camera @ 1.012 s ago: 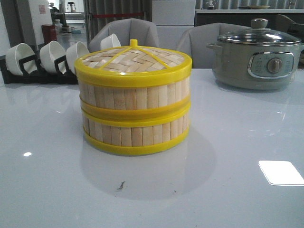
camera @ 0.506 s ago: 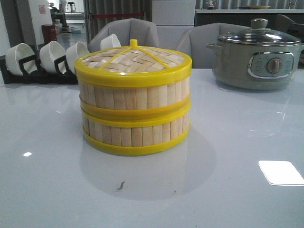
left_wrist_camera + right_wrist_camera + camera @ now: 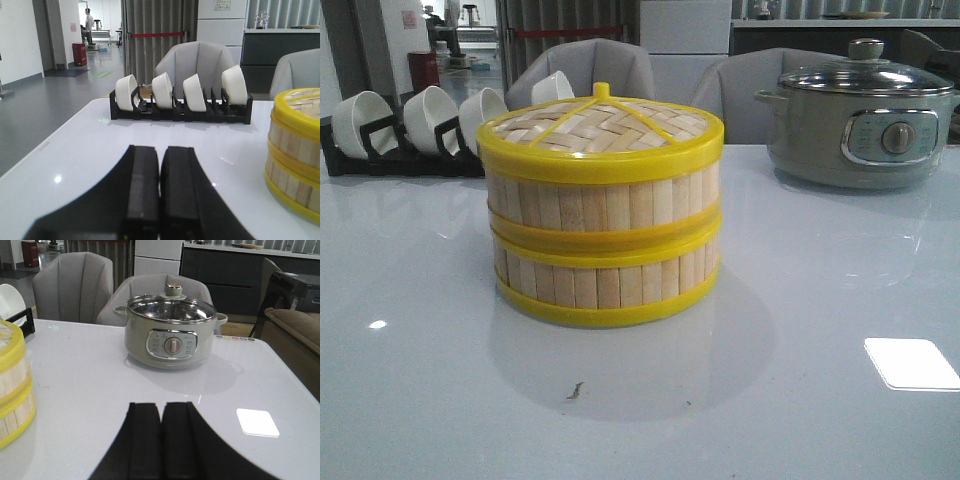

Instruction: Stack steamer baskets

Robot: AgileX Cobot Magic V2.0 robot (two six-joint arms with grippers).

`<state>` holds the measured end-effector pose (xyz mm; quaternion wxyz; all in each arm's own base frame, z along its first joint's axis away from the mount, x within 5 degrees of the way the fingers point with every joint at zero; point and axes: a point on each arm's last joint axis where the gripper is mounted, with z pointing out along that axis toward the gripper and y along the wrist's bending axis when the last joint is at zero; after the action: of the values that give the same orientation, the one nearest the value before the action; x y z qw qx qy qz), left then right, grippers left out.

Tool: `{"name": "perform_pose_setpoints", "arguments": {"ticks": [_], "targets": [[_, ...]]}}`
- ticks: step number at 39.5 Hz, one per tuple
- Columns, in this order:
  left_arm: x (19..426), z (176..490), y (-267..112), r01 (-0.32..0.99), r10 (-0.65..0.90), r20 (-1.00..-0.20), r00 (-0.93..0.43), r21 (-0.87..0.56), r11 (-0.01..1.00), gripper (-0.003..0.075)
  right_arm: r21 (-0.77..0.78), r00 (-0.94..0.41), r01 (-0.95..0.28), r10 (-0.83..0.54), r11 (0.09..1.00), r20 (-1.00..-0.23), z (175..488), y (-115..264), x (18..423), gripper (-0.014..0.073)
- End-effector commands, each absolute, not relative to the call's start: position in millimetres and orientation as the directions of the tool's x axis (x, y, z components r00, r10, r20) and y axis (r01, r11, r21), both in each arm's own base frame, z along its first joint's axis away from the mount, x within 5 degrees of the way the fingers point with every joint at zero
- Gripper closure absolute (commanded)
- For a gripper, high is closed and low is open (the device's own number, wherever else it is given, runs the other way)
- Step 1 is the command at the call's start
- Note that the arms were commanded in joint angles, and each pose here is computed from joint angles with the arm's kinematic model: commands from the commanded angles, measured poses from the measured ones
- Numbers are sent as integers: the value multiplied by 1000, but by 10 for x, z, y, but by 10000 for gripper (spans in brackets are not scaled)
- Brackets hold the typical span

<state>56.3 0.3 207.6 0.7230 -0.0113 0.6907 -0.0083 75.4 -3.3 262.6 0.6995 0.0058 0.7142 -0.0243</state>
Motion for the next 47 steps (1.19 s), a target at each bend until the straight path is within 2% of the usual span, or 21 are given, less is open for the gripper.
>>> {"name": "perform_pose_setpoints", "arguments": {"ticks": [1, 36, 47], "targets": [[543, 2163, 0, 3, -32, -988, 149, -32, 999, 636, -42, 85, 48, -46, 998, -995, 2804, -33, 748, 527], [543, 2163, 0, 3, -32, -988, 149, -32, 999, 636, -42, 89, 48, -46, 998, -995, 2807, -33, 746, 527], [543, 2163, 0, 3, -32, -988, 149, -32, 999, 636, -41, 97, 47, -45, 998, -994, 2668, -29, 687, 539]]}}
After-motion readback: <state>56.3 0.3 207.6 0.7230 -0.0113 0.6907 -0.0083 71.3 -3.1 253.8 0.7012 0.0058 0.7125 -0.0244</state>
